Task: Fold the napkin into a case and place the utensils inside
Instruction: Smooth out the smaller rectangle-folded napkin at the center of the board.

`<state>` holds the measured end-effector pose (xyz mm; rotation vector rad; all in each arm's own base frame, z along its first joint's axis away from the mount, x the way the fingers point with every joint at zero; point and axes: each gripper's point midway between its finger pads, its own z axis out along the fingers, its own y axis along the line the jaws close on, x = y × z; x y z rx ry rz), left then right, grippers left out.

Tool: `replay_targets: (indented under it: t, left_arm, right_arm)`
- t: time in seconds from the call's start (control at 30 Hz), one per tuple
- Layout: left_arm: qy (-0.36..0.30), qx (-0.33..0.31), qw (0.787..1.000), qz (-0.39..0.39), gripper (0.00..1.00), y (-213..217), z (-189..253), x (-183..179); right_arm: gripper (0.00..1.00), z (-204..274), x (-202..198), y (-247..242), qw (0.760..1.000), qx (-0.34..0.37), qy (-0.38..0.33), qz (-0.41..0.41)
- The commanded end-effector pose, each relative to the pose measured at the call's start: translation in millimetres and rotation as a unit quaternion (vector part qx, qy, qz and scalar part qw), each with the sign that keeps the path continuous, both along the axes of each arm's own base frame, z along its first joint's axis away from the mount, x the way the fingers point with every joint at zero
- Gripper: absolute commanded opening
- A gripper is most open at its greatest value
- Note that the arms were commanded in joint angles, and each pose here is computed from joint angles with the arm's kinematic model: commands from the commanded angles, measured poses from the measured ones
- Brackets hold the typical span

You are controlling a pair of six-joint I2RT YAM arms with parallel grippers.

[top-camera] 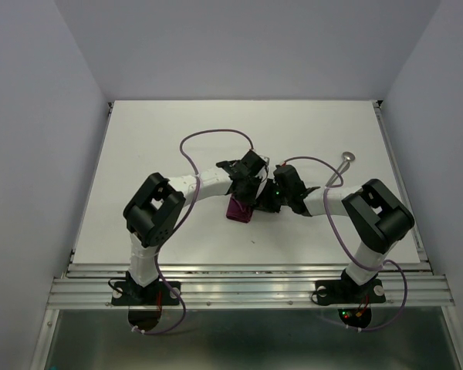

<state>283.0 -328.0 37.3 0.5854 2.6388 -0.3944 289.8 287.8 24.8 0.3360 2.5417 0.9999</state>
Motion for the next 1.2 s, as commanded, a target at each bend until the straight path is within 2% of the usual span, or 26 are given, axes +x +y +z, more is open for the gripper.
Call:
replay_targets:
  t: [0.0, 0.13, 0.27, 0.4, 0.57, 0.6, 0.67, 0.7, 0.83, 1.1, 1.17]
  left_arm:
    - [-0.021, -0.025, 0.999, -0.015, 0.34, -4, 33, -2]
    - [-0.028, -0.034, 0.999, -0.020, 0.47, -4, 47, -4]
    - [-0.035, -0.039, 0.998, -0.021, 0.48, -3, 58, -3]
    - [-0.042, -0.048, 0.998, -0.020, 0.46, -2, 71, -4]
    - [-0.045, -0.062, 0.997, -0.002, 0.37, 8, 79, -5]
    - [-0.042, -0.065, 0.997, 0.010, 0.31, 17, 74, -2]
    - [-0.032, -0.075, 0.996, 0.023, 0.25, 25, 69, -1]
    - [-0.016, -0.079, 0.996, 0.034, 0.19, 33, 60, -2]
    - [-0.003, -0.092, 0.995, 0.049, 0.00, 40, 50, -2]
    - [0.029, -0.087, 0.995, 0.050, 0.00, 40, 18, -10]
    - [0.034, -0.088, 0.994, 0.047, 0.00, 39, 12, -12]
  right_arm:
    - [0.06, 9, 8, 4, 1.000, 0.000, -0.020, -0.004]
    - [0.06, 10, 8, 2, 1.000, -0.004, -0.022, -0.007]
    - [0.07, 12, 9, 2, 1.000, -0.006, -0.024, -0.008]
    - [0.12, 13, 7, -5, 0.999, -0.021, -0.025, -0.014]
    - [0.27, 19, 3, -18, 0.998, -0.043, -0.032, -0.024]
    - [0.34, 21, 0, -20, 0.998, -0.045, -0.033, -0.024]
    - [0.39, 23, -1, -24, 0.998, -0.049, -0.035, -0.026]
    - [0.43, 24, -2, -25, 0.998, -0.050, -0.036, -0.027]
    - [0.48, 28, -5, -28, 0.998, -0.050, -0.039, -0.031]
    - [0.69, 44, 9, -8, 0.999, -0.013, -0.049, -0.021]
    - [0.71, 42, 11, -5, 0.999, -0.010, -0.045, -0.020]
